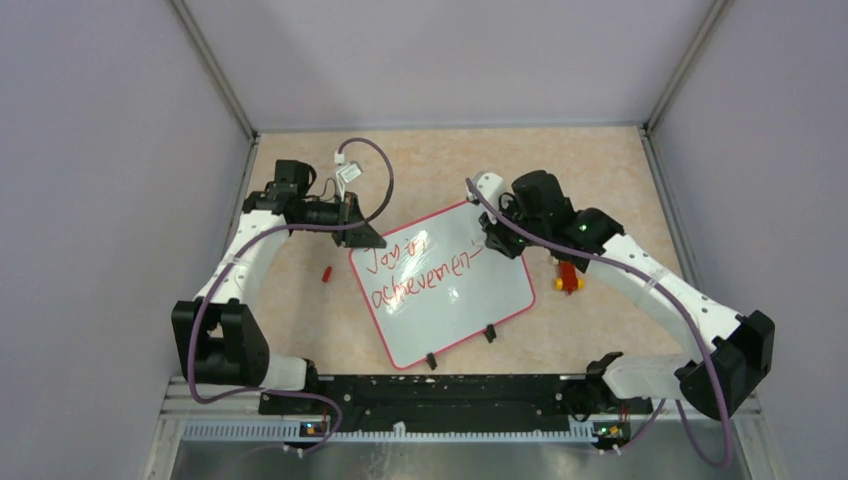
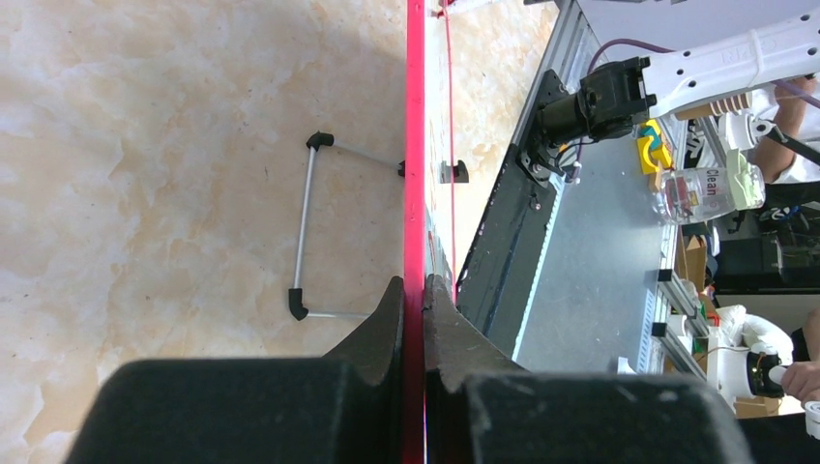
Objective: Write a sentence on the whiteboard
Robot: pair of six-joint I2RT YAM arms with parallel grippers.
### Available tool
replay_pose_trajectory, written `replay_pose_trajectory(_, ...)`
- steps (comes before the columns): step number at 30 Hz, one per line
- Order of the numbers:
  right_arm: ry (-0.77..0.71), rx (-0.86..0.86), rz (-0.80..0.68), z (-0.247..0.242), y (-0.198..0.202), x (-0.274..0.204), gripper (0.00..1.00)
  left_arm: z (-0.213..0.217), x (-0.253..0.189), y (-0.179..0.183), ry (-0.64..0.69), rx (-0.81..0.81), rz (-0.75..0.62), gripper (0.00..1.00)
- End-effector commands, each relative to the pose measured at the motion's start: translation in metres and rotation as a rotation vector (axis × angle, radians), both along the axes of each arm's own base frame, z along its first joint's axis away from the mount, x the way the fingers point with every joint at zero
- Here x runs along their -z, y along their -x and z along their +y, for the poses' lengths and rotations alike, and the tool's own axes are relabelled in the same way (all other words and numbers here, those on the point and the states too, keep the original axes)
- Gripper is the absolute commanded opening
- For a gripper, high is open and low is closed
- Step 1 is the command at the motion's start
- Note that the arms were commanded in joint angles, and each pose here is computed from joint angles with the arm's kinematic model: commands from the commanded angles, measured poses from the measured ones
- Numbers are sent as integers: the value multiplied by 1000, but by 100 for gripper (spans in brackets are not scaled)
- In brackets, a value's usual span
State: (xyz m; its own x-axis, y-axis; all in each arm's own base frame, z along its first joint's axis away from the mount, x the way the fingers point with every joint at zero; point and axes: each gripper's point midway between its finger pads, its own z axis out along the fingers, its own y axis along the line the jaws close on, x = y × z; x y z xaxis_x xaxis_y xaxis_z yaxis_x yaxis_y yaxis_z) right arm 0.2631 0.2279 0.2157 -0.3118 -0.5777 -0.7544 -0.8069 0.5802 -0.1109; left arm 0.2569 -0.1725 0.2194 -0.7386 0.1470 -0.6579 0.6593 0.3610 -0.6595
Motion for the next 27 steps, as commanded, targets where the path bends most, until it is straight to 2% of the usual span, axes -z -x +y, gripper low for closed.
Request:
replay_pose_trajectory(1,-27,11,-2,-6,7,-1,0,9,14,-5,-88,-28,-50,0)
replay_pose_trajectory(12,9,-7,65,-19,30,26,0,10,16,-5,-92,-31,-49,0)
replay_pose_trajectory(27,49,65,-62,-28,3,-3,0,10,14,-5,-91,-33,-54,0)
